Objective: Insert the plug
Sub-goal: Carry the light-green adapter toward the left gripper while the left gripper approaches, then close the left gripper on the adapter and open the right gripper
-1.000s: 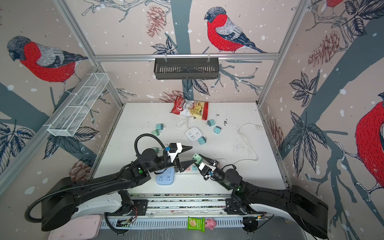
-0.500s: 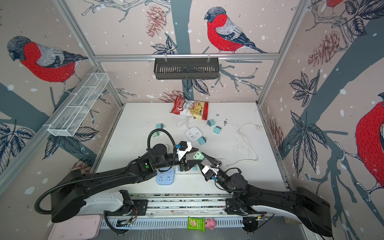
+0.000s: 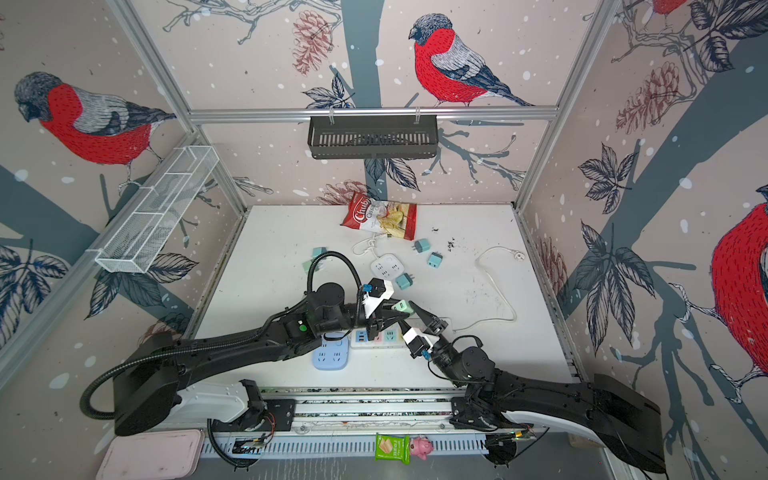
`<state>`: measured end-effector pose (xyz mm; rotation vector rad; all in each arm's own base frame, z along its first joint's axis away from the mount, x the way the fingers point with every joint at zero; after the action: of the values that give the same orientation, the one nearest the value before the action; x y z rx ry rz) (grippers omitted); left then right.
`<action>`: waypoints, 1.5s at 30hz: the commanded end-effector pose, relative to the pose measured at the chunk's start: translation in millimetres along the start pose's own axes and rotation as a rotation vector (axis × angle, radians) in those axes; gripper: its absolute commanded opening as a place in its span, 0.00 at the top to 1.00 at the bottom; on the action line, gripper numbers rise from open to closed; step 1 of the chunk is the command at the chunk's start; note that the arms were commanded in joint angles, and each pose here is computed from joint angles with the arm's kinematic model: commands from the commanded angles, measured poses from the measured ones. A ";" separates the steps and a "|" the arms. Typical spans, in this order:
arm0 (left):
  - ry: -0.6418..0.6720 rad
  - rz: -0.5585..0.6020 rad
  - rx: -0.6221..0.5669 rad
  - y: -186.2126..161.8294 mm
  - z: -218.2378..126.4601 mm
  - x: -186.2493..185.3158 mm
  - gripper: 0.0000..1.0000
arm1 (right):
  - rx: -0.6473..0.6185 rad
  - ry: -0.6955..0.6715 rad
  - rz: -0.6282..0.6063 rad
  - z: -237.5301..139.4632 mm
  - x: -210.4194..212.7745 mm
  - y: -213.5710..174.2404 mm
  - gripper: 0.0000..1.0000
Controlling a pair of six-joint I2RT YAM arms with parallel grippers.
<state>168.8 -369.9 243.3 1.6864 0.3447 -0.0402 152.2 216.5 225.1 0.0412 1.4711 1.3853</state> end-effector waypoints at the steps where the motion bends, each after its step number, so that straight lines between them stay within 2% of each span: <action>1: -0.091 0.067 0.054 -12.8 1.6 -14.0 1.00 | -0.045 0.020 0.051 -7.7 5.5 1.3 0.81; 3: -0.092 0.069 0.055 -13.4 1.8 -14.2 1.00 | -0.041 0.013 0.058 -8.0 4.3 0.6 0.62; 5: -0.071 0.071 0.048 -12.7 1.1 -11.3 1.00 | -0.035 0.021 0.059 -8.4 6.1 -1.1 0.39; 6: -0.057 0.073 0.039 -11.5 0.7 -9.4 1.00 | -0.030 0.025 0.054 -8.3 7.2 -2.2 0.05; 7: -0.039 0.073 0.036 -12.3 0.1 -6.8 1.00 | -0.023 0.024 0.047 -7.7 7.1 -3.0 0.00; 11: 0.046 0.092 0.005 -12.4 -6.3 4.6 1.00 | 0.013 -0.002 0.056 -8.5 2.5 -8.4 0.00; 17: 0.309 0.104 -0.089 -6.4 -30.7 40.6 1.00 | 0.030 -0.054 0.084 -15.4 -8.9 -15.0 0.00; 19: 0.402 0.125 -0.122 -5.6 -42.6 52.3 1.00 | 0.040 -0.115 0.127 -19.8 -21.1 -20.8 0.00; 21: 0.440 0.170 -0.131 -7.3 -49.0 56.0 1.00 | 0.054 -0.196 0.194 -24.1 -37.7 -27.9 0.00; 24: 0.512 0.216 -0.086 -11.1 -50.5 65.0 1.00 | 0.097 -0.318 0.318 -30.5 -62.8 -46.1 0.00; 32: 0.457 0.253 -0.029 -19.7 -39.5 58.8 1.00 | 0.209 -0.591 0.564 -54.7 -108.5 -92.7 0.00; 45: 0.370 0.270 -0.014 -23.7 -32.8 47.1 1.00 | 0.258 -0.724 0.728 -78.0 -123.5 -138.4 0.00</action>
<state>205.2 -321.7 207.0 1.7273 0.4361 0.4823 235.3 39.4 239.5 1.0990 0.9527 1.4735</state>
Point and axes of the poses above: each gripper's point midway between its finger pads, its own z axis out along the fingers, its own x axis along the line the jaws close on, y = z × x, the point moved 2 cm from there along -z, back along the fingers, and after that the axes turned 8 degrees about -z, right-handed, at the moved point
